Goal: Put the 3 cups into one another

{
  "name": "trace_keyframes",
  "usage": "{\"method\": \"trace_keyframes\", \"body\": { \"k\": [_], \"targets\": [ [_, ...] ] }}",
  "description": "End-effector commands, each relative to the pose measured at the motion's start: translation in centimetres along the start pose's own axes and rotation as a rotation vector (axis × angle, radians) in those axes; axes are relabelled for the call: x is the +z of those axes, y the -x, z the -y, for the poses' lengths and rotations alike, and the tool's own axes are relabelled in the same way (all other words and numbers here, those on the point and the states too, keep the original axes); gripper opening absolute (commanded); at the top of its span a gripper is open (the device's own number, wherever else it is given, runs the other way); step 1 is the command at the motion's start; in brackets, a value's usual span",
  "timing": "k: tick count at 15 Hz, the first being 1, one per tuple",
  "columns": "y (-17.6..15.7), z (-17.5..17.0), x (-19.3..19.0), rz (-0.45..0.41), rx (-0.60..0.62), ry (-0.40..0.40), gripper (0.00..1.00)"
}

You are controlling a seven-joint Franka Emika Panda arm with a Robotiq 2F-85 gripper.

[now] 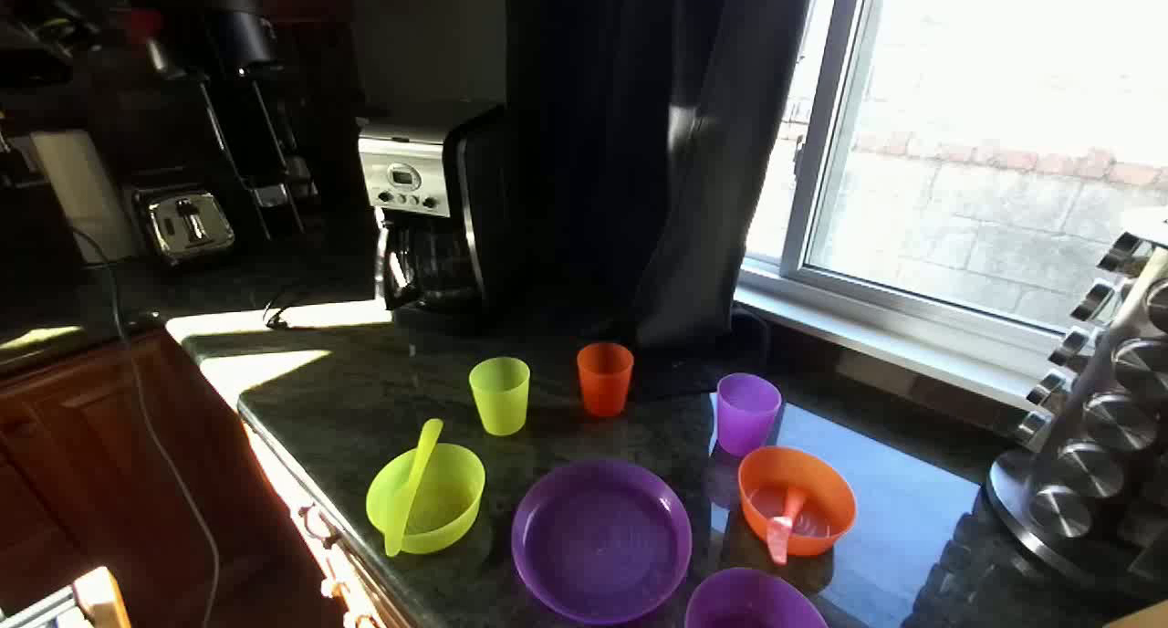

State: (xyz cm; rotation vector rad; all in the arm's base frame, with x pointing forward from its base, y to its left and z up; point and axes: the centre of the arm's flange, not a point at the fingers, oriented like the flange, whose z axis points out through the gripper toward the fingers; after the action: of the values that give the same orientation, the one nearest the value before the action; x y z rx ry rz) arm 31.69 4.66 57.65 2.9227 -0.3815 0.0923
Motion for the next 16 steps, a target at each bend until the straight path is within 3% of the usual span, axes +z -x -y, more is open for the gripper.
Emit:
{"method": "trace_keyframes", "body": {
  "k": [1, 6, 7, 12, 16],
  "targets": [
    [0.0, 0.0, 0.0, 0.0, 0.0, 0.0, 1.0],
    [0.0, 0.0, 0.0, 0.0, 0.0, 0.0, 1.0],
    [-0.9, -0.3, 0.2, -0.003, 0.048, -0.005, 1.0],
    [-5.9, -1.9, 2.2, -0.037, 0.136, -0.137, 1.0],
    [-9.0, -2.2, 6.0, 0.001, 0.064, -0.192, 1.0]
  ]
}}
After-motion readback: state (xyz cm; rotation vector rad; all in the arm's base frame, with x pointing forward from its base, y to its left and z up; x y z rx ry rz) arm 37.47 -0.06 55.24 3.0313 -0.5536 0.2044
